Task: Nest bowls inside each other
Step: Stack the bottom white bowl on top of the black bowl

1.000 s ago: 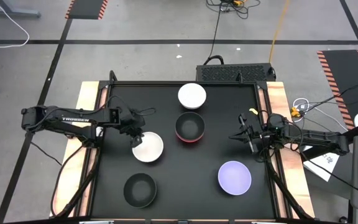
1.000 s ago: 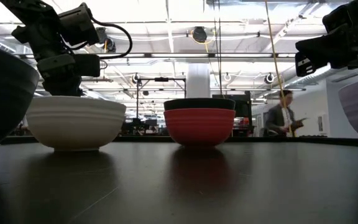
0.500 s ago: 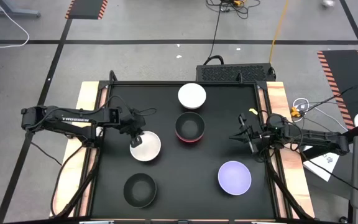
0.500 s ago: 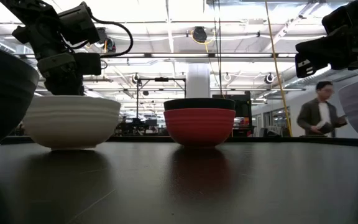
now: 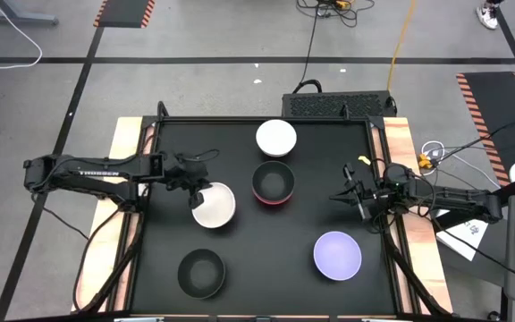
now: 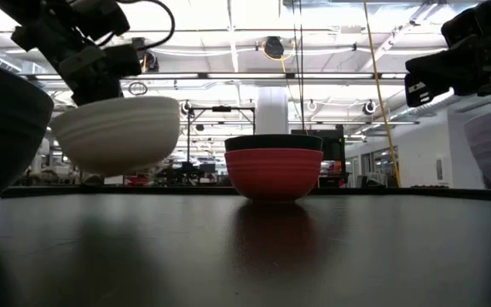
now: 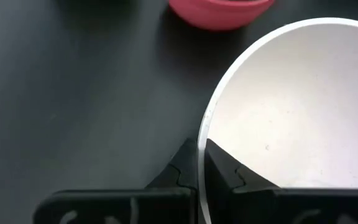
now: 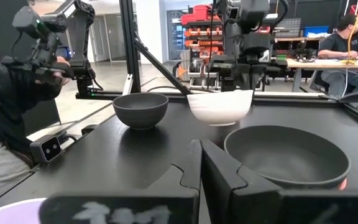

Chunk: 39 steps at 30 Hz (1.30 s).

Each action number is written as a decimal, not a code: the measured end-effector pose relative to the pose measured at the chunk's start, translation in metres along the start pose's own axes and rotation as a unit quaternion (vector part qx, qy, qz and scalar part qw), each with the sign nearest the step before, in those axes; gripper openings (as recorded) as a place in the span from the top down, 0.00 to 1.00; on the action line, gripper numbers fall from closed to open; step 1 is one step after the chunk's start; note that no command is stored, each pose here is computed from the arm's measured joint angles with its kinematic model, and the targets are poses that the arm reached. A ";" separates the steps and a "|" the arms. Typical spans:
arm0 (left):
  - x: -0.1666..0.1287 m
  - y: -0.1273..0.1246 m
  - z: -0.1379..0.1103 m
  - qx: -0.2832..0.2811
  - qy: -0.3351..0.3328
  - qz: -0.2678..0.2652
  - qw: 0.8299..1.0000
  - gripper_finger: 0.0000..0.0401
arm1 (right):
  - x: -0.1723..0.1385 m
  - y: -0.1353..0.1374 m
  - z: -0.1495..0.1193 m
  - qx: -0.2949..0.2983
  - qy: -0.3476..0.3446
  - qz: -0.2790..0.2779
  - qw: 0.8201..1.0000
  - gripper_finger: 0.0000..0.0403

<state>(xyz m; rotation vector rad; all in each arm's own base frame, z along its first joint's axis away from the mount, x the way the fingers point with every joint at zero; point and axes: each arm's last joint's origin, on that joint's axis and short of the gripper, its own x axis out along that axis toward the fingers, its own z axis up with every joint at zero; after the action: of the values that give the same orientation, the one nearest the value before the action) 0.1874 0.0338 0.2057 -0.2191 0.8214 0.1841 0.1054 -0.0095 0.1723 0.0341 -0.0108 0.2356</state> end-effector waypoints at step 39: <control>-0.038 0.007 -0.038 0.010 -0.167 0.021 0.986 0.99 | 0.000 0.000 0.000 0.001 0.001 0.000 1.000 1.00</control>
<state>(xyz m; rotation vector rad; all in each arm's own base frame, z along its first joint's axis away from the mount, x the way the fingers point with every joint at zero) 0.1340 0.0274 0.2076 -0.1454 0.4937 0.2453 0.1056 -0.0096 0.1721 0.0361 -0.0082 0.2348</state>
